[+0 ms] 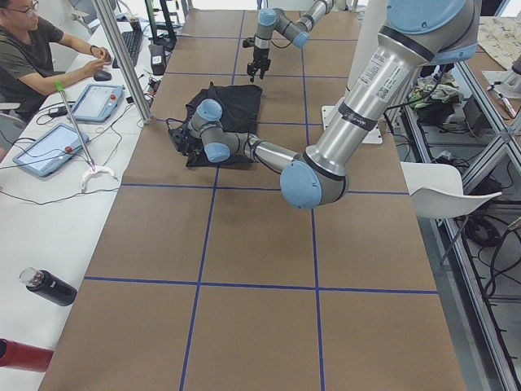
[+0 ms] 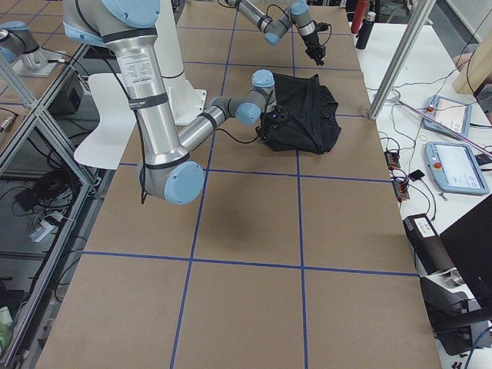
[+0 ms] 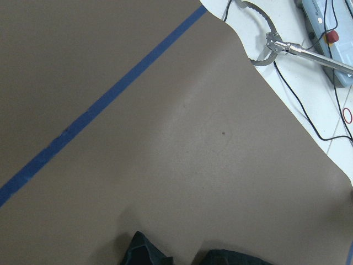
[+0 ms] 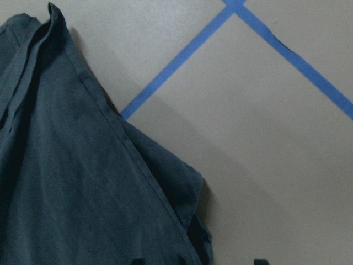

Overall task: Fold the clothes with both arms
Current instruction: 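Move the right gripper down along the folded shirt's side edge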

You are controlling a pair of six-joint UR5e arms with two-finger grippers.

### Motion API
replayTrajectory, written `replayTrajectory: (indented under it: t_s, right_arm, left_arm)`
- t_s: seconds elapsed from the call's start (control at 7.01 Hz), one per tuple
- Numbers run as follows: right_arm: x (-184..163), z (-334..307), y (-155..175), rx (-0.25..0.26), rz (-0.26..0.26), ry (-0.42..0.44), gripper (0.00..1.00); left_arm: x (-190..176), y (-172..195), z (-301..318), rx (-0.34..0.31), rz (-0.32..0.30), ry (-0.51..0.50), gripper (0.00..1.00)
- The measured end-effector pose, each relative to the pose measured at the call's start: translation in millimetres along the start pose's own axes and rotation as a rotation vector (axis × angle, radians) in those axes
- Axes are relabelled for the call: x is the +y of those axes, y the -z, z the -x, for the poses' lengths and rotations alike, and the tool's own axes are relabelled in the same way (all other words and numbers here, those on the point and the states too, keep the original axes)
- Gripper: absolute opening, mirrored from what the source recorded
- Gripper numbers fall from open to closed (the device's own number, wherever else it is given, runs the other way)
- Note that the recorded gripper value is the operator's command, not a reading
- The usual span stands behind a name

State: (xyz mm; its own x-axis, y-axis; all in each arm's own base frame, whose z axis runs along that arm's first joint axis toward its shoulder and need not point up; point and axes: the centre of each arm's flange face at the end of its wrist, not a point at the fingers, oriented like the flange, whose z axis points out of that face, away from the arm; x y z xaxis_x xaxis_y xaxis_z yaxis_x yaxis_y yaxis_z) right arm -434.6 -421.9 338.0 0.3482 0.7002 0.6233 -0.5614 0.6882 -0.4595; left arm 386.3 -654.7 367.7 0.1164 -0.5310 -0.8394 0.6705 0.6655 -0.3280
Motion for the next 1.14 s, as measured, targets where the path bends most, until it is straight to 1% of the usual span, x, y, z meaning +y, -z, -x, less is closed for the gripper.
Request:
replayTrajectory:
  t_s: [0.29,0.71,1.14]
  right_arm:
    - [23.4,-7.7,-12.8,0.001,-0.011,0.004,0.69]
    - [35.0,-13.2,-21.2,0.009,-0.017,0.017,0.67]
    - [37.1,-13.8,-24.9,0.013,-0.018,0.027,0.65]
  left_arm:
    - [-0.9,-0.2,0.9,0.0,-0.007,0.0,0.36]
    - [-2.0,-0.3,1.8,0.0,-0.012,0.0,0.36]
    - [-2.4,-1.3,3.8,0.0,-0.021,-0.001,0.36]
